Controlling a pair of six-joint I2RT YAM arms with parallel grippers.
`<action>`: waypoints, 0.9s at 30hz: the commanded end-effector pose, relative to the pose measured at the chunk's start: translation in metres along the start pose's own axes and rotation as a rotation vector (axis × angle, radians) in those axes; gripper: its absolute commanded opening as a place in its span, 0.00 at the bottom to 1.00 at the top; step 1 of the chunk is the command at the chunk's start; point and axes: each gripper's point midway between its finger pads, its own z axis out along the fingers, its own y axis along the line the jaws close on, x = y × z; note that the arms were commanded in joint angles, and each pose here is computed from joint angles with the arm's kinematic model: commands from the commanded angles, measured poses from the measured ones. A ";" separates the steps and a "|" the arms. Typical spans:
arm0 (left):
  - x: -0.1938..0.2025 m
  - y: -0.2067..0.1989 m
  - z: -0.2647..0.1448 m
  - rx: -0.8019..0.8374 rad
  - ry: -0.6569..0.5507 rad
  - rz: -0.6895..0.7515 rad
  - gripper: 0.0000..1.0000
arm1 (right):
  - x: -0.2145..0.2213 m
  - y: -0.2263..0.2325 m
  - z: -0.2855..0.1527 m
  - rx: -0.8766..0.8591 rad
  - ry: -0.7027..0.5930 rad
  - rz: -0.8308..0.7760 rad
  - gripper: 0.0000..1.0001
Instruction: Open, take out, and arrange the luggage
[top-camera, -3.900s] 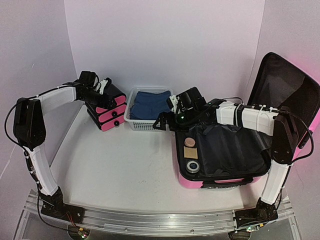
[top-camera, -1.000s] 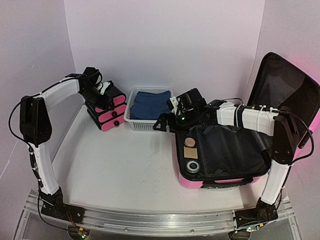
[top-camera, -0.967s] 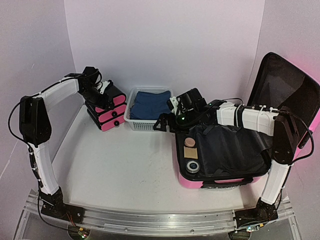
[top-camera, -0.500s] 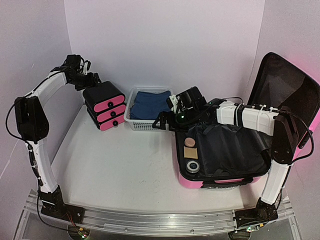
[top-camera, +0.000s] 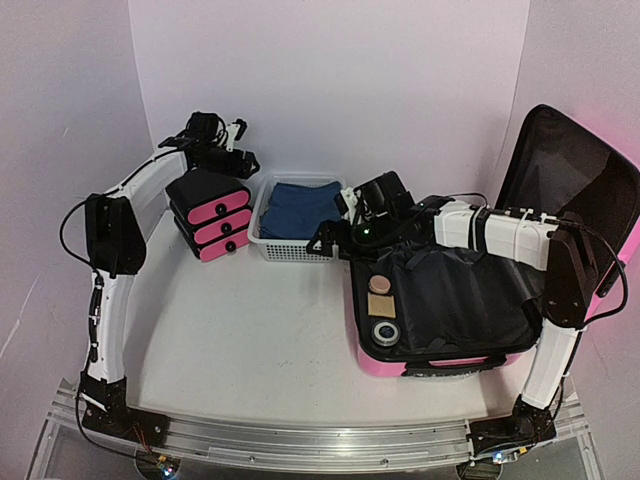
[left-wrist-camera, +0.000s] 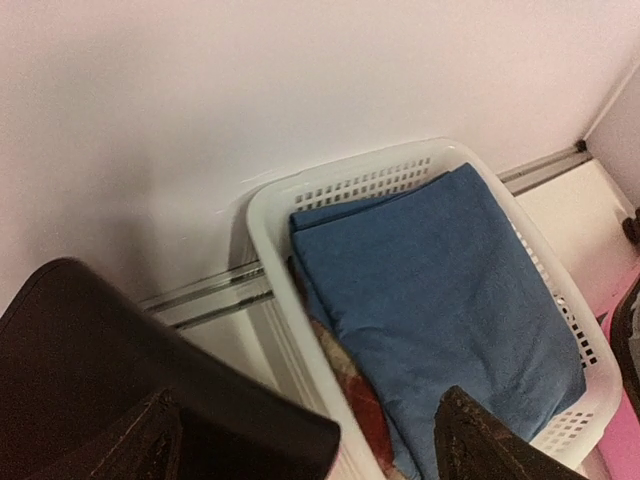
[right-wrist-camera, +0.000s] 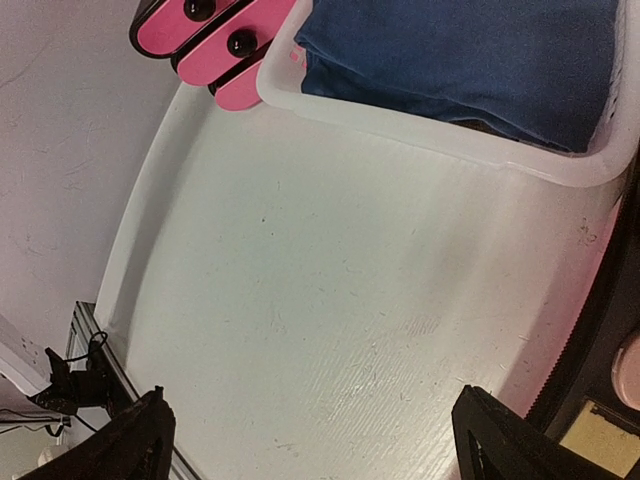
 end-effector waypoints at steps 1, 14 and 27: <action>-0.032 -0.012 0.007 0.017 -0.103 0.156 0.87 | -0.015 0.007 -0.011 -0.016 -0.048 -0.013 0.98; 0.036 -0.025 0.030 -0.022 0.136 0.202 0.80 | -0.013 0.004 -0.008 -0.011 -0.037 -0.002 0.98; 0.119 0.000 -0.053 -0.222 0.480 0.149 0.75 | -0.011 0.009 -0.008 -0.046 -0.029 0.008 0.98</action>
